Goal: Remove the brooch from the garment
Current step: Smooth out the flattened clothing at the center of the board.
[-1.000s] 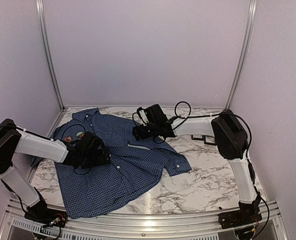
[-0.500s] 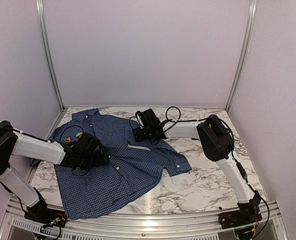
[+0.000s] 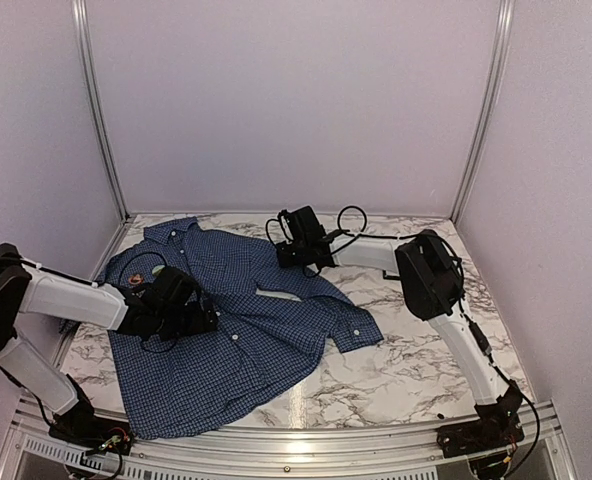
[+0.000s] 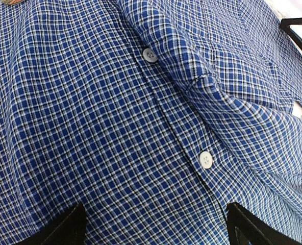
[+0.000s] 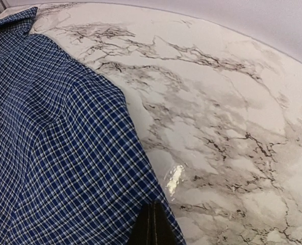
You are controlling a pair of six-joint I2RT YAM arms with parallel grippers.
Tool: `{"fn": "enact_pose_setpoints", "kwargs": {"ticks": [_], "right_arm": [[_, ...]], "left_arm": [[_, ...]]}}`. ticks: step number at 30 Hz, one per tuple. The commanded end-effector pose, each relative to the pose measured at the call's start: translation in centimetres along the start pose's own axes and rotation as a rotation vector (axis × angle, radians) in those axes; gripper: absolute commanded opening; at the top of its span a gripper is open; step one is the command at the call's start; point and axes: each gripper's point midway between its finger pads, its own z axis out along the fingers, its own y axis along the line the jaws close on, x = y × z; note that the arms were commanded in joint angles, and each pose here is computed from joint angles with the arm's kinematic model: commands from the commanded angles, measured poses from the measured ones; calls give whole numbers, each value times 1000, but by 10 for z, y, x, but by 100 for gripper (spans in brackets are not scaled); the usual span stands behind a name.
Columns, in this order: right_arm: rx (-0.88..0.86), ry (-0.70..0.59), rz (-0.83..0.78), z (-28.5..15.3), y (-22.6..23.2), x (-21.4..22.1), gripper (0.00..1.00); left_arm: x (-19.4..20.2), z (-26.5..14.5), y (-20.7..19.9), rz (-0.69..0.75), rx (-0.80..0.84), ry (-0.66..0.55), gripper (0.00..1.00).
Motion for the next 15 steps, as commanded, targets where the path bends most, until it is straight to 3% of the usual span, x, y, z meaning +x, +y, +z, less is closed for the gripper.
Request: {"fn": "enact_pose_setpoints", "kwargs": {"ticks": [1, 9, 11, 15], "right_arm": [[-16, -4, 55, 11, -14, -10, 0], [-53, -44, 59, 9, -13, -32, 1], [-63, -43, 50, 4, -11, -35, 14], [-75, -35, 29, -5, -8, -36, 59]], "left_arm": [[19, -4, 13, 19, -28, 75, 99], [18, -8, 12, 21, -21, 76, 99], [18, -9, 12, 19, -20, 75, 99], [17, -10, 11, 13, -16, 73, 99]]}}
